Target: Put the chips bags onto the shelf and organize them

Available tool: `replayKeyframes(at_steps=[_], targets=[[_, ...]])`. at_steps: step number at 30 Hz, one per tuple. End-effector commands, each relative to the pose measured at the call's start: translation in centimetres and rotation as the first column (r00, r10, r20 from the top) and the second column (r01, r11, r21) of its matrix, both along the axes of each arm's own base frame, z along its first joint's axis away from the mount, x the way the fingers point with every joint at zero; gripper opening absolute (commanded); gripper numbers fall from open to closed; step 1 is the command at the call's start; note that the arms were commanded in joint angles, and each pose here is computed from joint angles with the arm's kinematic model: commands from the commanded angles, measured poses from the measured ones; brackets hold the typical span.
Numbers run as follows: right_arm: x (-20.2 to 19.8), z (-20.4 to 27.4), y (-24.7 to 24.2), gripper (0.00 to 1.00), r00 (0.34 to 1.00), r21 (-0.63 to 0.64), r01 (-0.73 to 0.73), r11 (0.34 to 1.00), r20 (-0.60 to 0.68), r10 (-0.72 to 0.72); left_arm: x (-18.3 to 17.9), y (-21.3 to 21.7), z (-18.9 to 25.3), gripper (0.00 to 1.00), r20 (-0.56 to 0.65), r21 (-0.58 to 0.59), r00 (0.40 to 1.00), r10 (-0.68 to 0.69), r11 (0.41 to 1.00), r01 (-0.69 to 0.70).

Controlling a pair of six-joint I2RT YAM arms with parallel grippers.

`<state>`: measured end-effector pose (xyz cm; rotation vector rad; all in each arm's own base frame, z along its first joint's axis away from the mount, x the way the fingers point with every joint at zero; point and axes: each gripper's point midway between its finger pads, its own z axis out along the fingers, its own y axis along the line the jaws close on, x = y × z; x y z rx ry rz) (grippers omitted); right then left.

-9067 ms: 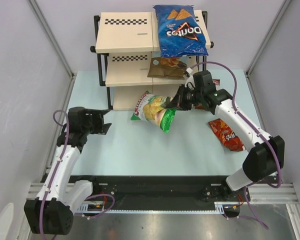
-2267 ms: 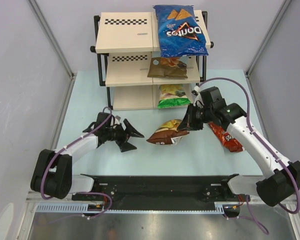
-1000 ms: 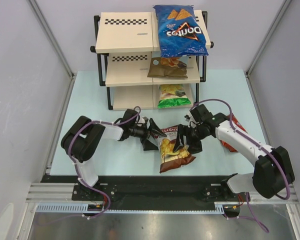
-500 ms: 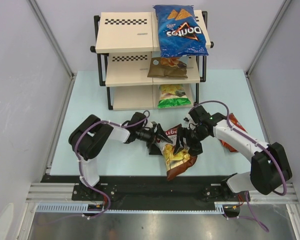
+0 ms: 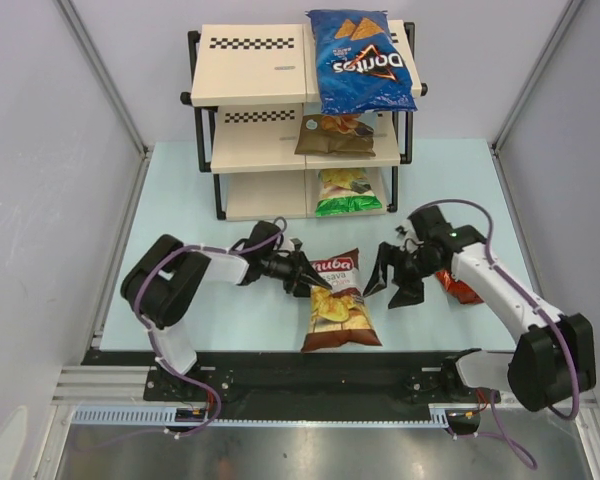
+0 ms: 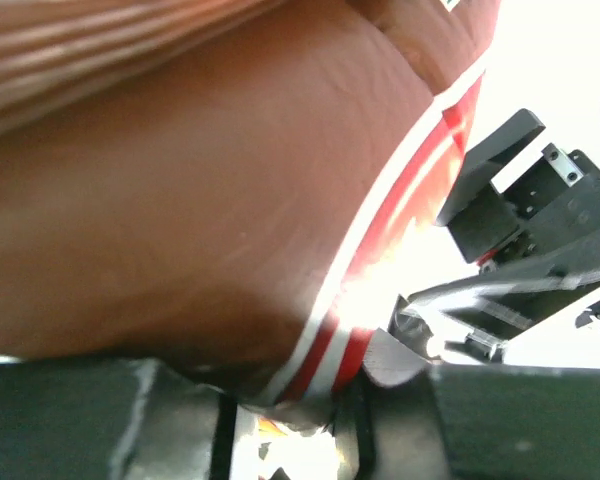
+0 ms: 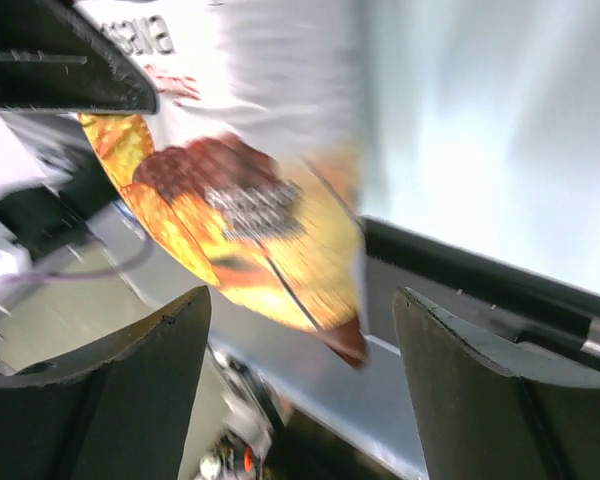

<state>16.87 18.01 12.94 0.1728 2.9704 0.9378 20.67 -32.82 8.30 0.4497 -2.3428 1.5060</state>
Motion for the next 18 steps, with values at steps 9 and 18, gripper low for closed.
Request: replayKeyframes(at_steps=[9,18], targets=[[2.6,2.1,-1.9,0.79,0.994,0.088,0.069,0.994,0.078,-0.076,5.2,8.2,2.9,0.09,0.287,0.216,0.95,0.127,0.957,-0.193],[5.5,1.0,1.2,0.79,0.991,0.156,0.014,0.988,0.126,-0.034,5.5,6.4,4.6,0.01,0.355,0.194,0.934,-0.041,0.98,-0.031]])
